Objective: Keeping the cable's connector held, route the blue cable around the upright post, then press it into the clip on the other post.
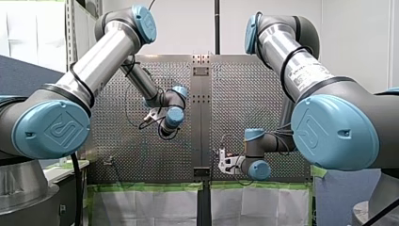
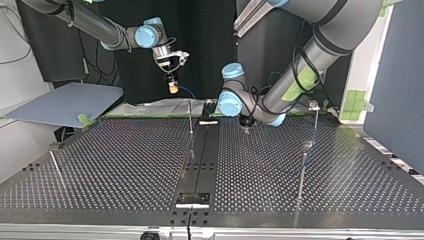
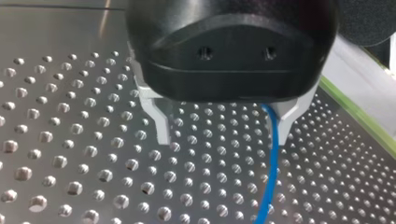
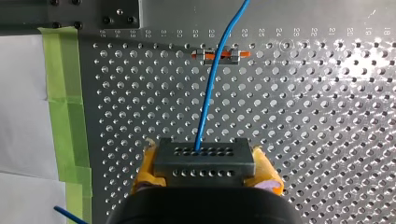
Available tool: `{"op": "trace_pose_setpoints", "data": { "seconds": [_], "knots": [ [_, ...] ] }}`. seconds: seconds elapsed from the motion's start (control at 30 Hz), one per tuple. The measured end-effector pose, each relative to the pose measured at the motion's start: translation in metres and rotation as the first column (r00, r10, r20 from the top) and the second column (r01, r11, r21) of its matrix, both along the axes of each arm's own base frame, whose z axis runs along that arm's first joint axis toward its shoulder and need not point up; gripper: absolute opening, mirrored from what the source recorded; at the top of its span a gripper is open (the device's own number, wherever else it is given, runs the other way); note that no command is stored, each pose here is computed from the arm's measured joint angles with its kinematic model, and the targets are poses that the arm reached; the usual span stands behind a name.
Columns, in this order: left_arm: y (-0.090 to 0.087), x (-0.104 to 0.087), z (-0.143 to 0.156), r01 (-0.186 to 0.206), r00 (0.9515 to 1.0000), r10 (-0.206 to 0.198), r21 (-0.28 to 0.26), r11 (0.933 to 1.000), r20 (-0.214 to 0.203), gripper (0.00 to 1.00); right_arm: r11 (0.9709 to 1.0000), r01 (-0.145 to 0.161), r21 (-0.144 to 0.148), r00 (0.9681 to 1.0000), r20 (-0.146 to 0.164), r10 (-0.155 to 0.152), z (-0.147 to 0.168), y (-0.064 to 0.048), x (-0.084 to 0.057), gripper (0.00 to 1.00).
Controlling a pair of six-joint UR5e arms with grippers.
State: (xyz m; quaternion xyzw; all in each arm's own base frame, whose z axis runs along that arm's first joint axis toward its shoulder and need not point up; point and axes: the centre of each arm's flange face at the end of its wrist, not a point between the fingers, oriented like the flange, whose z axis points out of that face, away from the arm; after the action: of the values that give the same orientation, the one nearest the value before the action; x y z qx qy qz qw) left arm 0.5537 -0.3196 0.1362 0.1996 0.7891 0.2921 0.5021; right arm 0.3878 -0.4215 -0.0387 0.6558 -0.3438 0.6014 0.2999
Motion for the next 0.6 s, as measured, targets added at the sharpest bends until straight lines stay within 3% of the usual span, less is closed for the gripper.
{"op": "trace_pose_setpoints", "data": {
  "seconds": [0.23, 0.47, 0.6],
  "knots": [
    [-0.006, -0.005, -0.028, 0.006, 0.9995, -0.006, -0.007, 1.0, -0.03, 1.0, 1.0, 0.0, -0.001, 1.0, 0.001, 0.0, 0.0, 0.0, 0.0, 0.0],
    [-0.01, -0.009, -0.072, 0.016, 0.9968, -0.019, -0.049, 0.9987, -0.078, 1.0, 1.0, -0.001, -0.003, 1.0, 0.002, 0.001, 0.0, 0.0, 0.0, 0.0],
    [-0.013, -0.012, -0.079, 0.015, 0.9963, -0.021, -0.079, 0.9967, -0.083, 1.0, 1.0, -0.001, -0.005, 1.0, 0.003, 0.001, 0.001, -0.001, 0.0, 0.0]
  ]
}}
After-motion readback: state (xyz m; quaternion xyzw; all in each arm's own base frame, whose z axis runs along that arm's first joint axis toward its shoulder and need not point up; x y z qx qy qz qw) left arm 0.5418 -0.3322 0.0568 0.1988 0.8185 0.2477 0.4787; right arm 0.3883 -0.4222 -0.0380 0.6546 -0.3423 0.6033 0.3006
